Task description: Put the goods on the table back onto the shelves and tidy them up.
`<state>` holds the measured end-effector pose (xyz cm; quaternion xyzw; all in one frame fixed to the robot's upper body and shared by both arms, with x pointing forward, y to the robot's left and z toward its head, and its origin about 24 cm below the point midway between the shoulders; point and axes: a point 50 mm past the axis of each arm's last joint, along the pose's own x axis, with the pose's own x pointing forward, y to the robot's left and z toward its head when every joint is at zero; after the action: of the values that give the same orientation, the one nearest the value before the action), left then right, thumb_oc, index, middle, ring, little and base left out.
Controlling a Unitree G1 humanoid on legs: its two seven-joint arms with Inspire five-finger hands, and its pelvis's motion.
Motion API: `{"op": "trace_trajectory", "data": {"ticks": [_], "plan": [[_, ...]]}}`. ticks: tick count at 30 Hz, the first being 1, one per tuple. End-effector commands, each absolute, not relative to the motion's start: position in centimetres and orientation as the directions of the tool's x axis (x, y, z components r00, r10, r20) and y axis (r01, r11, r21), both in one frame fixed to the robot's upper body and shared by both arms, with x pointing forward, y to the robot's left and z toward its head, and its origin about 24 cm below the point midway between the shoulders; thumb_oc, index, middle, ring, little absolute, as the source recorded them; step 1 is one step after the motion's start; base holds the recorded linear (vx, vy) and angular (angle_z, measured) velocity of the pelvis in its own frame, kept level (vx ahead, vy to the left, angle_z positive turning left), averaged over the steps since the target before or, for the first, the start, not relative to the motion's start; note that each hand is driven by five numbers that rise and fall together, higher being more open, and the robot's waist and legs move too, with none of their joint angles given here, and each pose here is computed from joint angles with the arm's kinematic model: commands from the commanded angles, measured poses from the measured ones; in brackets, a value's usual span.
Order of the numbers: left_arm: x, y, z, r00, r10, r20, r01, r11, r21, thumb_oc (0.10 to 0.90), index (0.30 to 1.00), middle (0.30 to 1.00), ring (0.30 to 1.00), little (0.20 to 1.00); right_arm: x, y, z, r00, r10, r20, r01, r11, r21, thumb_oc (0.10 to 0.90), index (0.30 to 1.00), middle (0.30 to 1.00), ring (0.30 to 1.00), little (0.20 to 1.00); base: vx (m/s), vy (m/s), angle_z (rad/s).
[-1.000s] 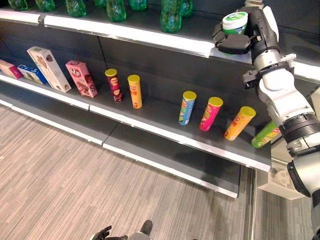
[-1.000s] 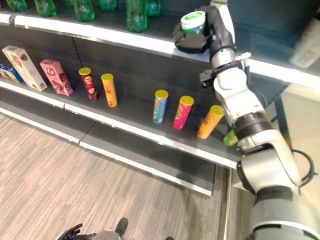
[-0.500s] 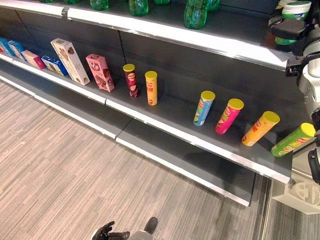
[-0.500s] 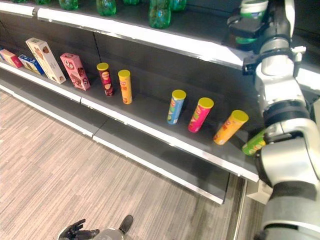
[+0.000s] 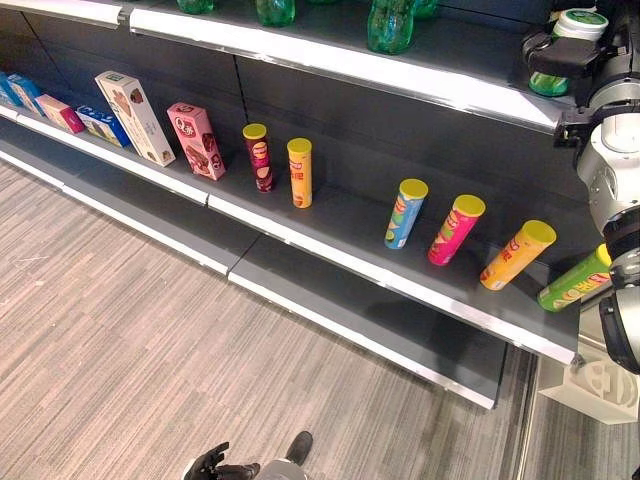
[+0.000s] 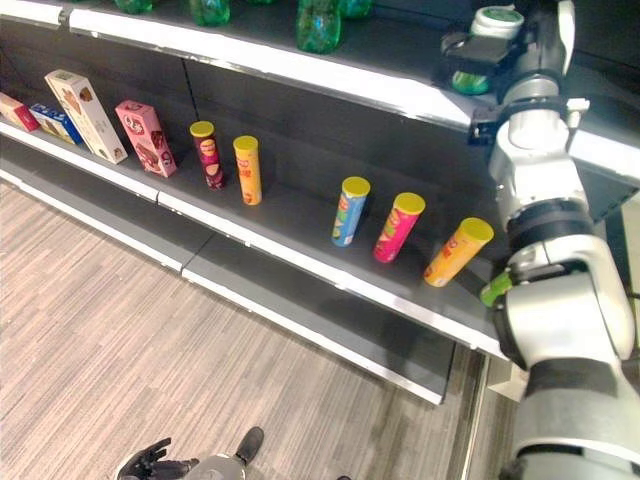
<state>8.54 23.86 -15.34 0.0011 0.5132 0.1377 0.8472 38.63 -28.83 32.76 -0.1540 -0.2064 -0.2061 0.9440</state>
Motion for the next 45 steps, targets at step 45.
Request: {"op": "trace_trajectory", "data": {"ticks": [45], "plan": [[7.9, 27.2, -14.4, 0.435, 0.366, -0.823, -0.284, 0.923, 0.260, 0.800, 0.900, 0.900, 0.900, 0.900, 20.8, -25.4, 40.3, 0.224, 0.204, 0.953, 0.572, 0.764, -0.298, 0.800, 0.900, 0.900, 0.900, 0.900, -0.01, 0.042, -0.16]]}}
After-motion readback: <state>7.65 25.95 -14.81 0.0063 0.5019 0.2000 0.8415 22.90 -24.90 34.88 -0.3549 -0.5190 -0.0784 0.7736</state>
